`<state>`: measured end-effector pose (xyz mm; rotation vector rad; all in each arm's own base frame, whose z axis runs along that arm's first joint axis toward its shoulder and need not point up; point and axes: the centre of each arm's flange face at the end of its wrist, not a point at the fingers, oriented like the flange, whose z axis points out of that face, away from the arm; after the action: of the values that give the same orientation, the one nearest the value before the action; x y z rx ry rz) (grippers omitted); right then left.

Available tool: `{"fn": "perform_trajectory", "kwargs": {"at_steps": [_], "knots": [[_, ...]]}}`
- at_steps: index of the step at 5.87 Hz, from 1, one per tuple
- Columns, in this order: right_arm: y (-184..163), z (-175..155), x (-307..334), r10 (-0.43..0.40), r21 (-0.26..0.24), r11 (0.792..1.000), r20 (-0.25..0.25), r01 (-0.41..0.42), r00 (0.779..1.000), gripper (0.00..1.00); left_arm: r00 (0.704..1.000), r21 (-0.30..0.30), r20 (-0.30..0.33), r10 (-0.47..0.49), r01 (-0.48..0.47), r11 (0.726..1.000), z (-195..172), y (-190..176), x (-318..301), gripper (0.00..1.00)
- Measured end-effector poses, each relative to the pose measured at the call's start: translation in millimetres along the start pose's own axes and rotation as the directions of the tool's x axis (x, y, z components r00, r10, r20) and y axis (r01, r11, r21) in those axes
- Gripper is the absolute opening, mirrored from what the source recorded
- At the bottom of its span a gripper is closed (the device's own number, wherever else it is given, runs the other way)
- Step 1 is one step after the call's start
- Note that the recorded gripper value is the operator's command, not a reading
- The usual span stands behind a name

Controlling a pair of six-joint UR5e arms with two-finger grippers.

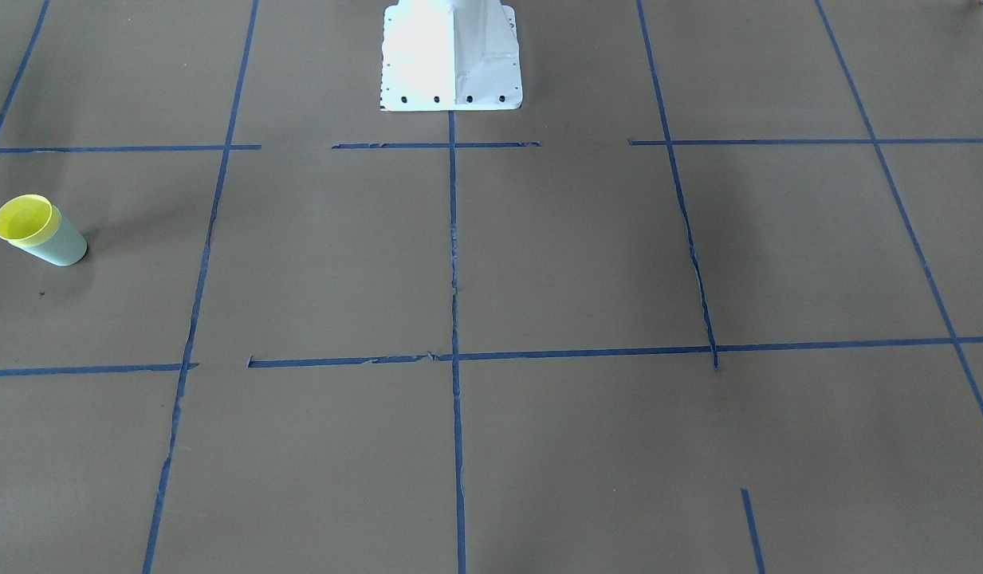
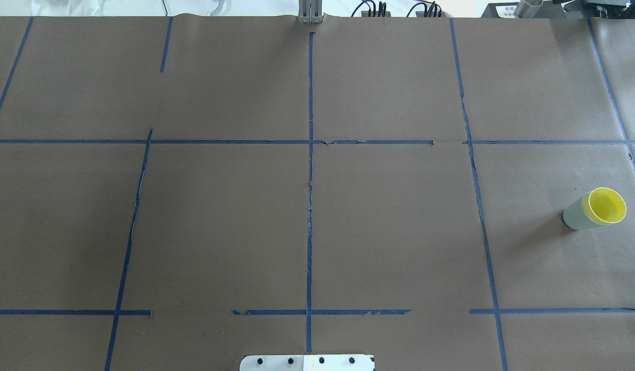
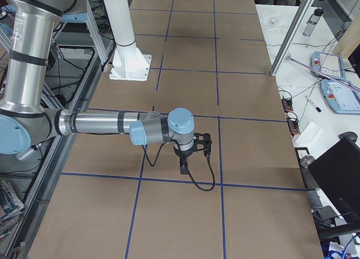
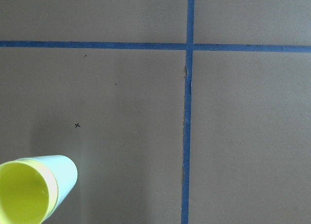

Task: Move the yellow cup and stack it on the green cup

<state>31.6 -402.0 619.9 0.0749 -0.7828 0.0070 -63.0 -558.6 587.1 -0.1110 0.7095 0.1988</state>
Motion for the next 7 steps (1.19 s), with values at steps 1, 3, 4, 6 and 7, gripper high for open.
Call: {"fn": "perform_trajectory", "kwargs": {"at_steps": [1,3,4,6,7], "knots": [[2,3,4,0.007,-0.007,1.0,-0.001,-0.007,1.0,1.0,0.997,0.014,-0.068,-0.031,0.032,0.999,12,20,-16,1.0],[5,5,6,0.011,-0.013,1.0,0.0,-0.011,1.0,1.0,0.981,0.05,-0.18,-0.078,0.089,0.995,47,75,-25,1.0],[10,7,9,0.015,-0.019,1.0,-0.001,-0.015,1.0,1.0,0.975,0.054,-0.186,-0.124,0.136,0.989,51,105,-18,1.0],[21,14,17,-0.016,-0.04,0.999,-0.008,0.016,1.0,1.0,0.984,0.047,-0.102,-0.144,0.15,0.988,52,129,-13,1.0],[24,16,19,-0.023,-0.044,0.999,-0.012,0.023,1.0,1.0,0.986,0.044,-0.071,-0.148,0.152,0.987,51,130,-14,1.0]]}}
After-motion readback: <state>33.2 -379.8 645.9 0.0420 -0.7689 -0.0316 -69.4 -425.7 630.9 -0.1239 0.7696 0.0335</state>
